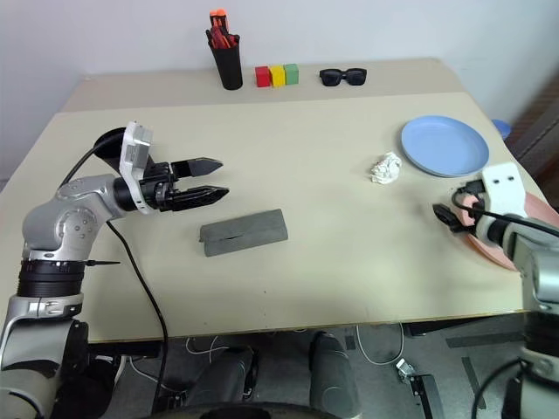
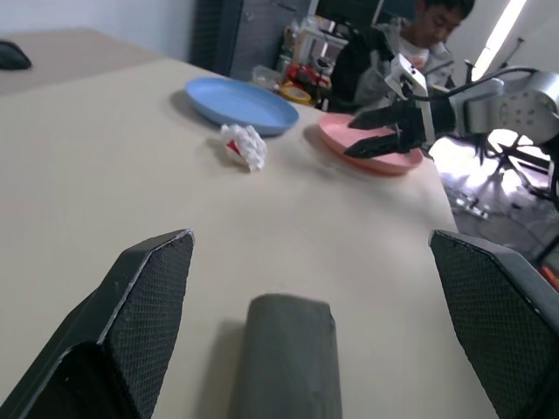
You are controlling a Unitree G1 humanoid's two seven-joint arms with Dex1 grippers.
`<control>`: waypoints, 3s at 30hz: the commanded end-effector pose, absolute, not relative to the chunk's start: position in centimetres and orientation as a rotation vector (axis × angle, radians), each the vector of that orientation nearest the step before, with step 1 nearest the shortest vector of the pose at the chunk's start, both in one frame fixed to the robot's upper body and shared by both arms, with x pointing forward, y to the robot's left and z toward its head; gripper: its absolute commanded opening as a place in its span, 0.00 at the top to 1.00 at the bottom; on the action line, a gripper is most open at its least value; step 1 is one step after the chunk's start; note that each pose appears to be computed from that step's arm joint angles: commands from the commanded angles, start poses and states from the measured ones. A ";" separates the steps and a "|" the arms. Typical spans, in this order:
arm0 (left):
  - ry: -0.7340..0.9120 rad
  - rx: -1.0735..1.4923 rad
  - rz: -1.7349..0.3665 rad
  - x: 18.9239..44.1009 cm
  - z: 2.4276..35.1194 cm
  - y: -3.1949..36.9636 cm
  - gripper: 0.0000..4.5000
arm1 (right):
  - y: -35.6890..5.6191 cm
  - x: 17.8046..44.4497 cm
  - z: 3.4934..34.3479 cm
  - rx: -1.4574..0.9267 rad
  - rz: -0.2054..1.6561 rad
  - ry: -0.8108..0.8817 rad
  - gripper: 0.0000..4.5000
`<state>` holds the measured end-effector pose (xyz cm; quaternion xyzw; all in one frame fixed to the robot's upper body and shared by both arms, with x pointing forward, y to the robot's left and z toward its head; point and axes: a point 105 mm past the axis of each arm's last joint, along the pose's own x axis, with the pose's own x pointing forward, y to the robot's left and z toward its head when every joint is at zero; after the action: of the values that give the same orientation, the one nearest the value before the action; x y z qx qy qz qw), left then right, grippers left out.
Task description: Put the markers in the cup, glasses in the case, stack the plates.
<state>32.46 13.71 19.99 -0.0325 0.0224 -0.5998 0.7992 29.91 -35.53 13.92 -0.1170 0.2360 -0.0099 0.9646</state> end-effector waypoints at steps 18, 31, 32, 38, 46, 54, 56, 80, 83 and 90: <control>-0.012 0.005 -1.290 32.2 20.9 13.2 0.00 | -38.3 32.3 19.3 -0.375 -0.196 0.275 0.98; -0.045 0.009 -1.199 30.9 21.2 13.5 0.00 | -31.9 43.5 21.9 -0.564 0.036 0.080 0.98; -0.043 0.007 -1.189 30.7 21.2 13.6 0.00 | -31.9 43.8 21.5 -0.581 0.033 0.094 0.98; -0.043 0.002 -1.136 29.8 21.5 13.9 0.00 | -30.3 44.4 19.8 -0.473 0.123 0.111 0.57; -0.040 0.000 -1.128 30.1 21.6 14.2 0.00 | -28.8 44.8 22.4 -0.264 0.178 -0.022 0.01; -0.052 -0.005 -1.153 30.8 21.5 13.8 0.00 | -25.8 44.2 18.6 -0.193 0.281 0.045 0.01; -0.053 -0.001 -1.161 30.8 21.5 13.8 0.00 | -25.5 44.1 17.5 -0.191 0.281 0.074 0.01; -0.074 0.008 -1.108 30.8 22.4 13.8 0.00 | -31.0 44.8 21.5 -0.261 -0.032 -0.022 0.99; -0.067 0.007 -1.110 30.8 22.1 13.8 0.00 | -31.8 44.8 20.8 -0.297 -0.101 0.010 0.73; -0.061 0.016 -1.101 30.5 22.0 14.2 0.00 | -31.8 45.0 22.1 -0.376 -0.141 -0.036 0.07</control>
<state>30.87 13.73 20.99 -0.0015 -0.0083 -0.5263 0.8503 44.56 -32.23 18.34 -0.1757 0.0426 -0.0660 0.9813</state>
